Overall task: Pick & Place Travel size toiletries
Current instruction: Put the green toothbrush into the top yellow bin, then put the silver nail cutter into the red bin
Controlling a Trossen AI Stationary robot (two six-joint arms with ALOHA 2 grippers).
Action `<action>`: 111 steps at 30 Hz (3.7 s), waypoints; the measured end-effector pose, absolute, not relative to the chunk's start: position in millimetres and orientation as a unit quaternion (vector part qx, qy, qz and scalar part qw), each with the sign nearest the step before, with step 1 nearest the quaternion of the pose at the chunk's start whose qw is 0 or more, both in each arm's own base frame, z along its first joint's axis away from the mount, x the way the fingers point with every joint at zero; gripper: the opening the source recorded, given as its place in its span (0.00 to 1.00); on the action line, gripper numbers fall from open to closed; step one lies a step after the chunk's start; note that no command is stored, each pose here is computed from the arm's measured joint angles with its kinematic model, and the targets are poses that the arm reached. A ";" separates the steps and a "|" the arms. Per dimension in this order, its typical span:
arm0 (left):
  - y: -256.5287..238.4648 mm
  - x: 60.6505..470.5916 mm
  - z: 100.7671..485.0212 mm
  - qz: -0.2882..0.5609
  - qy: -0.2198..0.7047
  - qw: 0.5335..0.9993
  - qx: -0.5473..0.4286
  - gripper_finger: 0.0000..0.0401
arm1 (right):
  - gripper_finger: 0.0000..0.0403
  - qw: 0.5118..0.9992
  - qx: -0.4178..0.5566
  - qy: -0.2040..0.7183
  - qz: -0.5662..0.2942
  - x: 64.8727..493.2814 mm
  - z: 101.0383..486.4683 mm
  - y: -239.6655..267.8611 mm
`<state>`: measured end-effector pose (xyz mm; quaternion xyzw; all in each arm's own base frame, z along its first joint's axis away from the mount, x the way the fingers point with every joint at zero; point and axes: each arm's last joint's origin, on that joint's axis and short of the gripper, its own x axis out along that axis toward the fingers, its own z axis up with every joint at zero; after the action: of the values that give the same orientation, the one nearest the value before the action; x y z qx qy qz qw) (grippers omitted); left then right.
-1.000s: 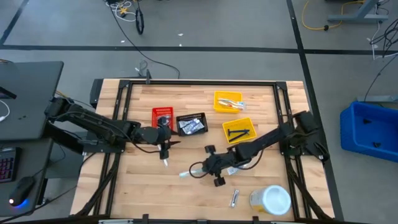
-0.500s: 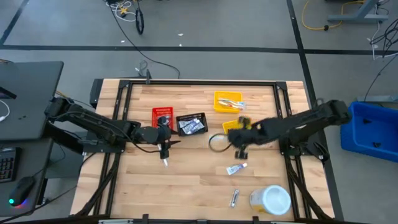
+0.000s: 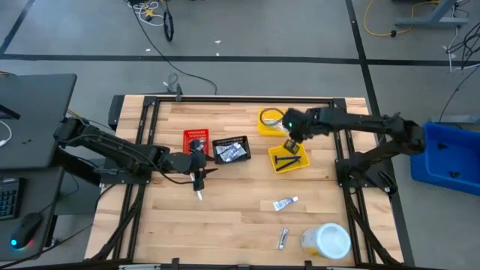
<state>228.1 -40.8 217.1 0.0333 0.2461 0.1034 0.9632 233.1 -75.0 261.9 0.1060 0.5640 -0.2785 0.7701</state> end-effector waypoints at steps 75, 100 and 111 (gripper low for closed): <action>-48.6 228.0 215.6 -0.014 0.265 0.963 -0.050 0.43 | 0.52 0.906 0.033 0.405 0.116 314.2 244.9 77.6; -47.4 228.2 215.8 0.008 0.262 0.964 -0.050 0.43 | 0.51 0.828 -0.074 0.453 0.321 306.1 174.1 182.8; -45.5 228.3 216.1 0.041 0.256 0.965 -0.049 0.43 | 0.55 0.790 -0.191 0.422 0.402 295.0 158.5 206.5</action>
<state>228.3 -45.5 216.1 -0.0492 0.2557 0.0408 0.9646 295.0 206.5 158.5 -0.1914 0.4218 0.4015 0.7901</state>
